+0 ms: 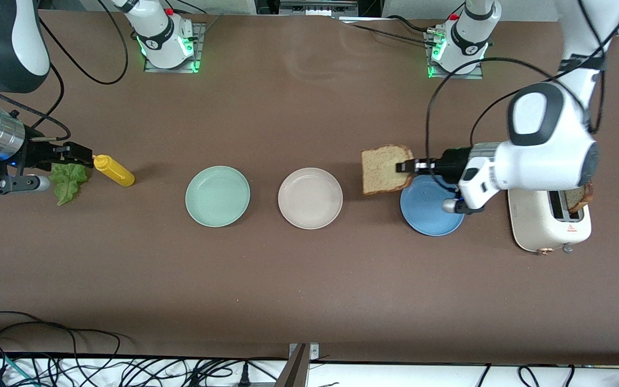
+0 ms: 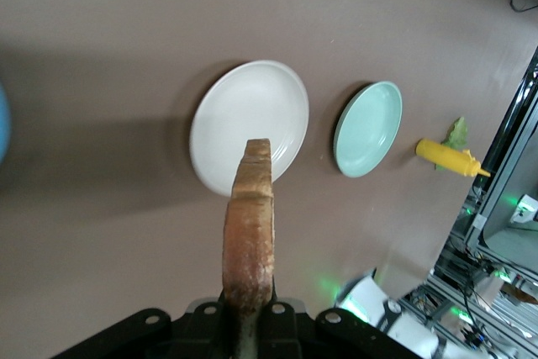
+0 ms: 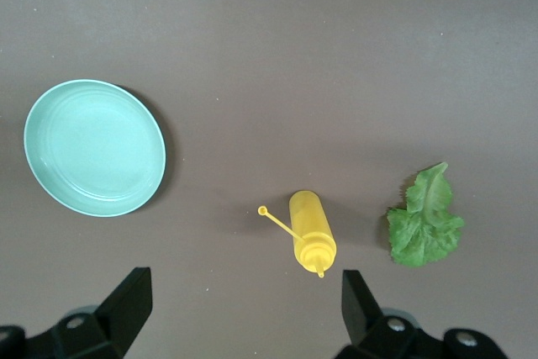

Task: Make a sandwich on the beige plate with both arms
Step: 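Carry the bread slice with the left gripper over the beige plate, then lower the bread onto the beige plate and open the left gripper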

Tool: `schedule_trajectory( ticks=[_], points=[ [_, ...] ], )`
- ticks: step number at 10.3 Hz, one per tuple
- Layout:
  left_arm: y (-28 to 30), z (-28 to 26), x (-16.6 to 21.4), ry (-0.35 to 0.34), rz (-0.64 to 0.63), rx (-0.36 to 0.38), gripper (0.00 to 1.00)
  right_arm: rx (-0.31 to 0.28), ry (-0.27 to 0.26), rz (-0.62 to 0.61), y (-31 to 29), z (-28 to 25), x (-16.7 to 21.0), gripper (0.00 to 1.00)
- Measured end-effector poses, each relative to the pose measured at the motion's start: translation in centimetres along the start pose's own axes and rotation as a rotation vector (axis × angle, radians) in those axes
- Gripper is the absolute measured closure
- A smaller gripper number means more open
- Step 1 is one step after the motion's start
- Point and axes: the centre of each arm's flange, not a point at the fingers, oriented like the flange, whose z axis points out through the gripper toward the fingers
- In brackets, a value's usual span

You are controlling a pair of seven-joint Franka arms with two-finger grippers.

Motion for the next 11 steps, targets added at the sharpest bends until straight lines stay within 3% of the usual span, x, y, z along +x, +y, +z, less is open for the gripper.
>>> schedule_trajectory(
  ticks=[2,5,11],
  points=[
    [1.7,5.4,0.8,0.033,0.02,-0.036,0.91,0.0,0.0,0.0,0.0,0.0,0.0,0.0],
    [0.7,11.5,1.8,-0.004,0.058,-0.135,0.91,0.0,0.0,0.0,0.0,0.0,0.0,0.0],
    [-3.8,20.9,2.9,-0.043,0.194,-0.23,0.91,0.0,0.001,0.0,0.0,0.0,0.0,0.0]
  ],
)
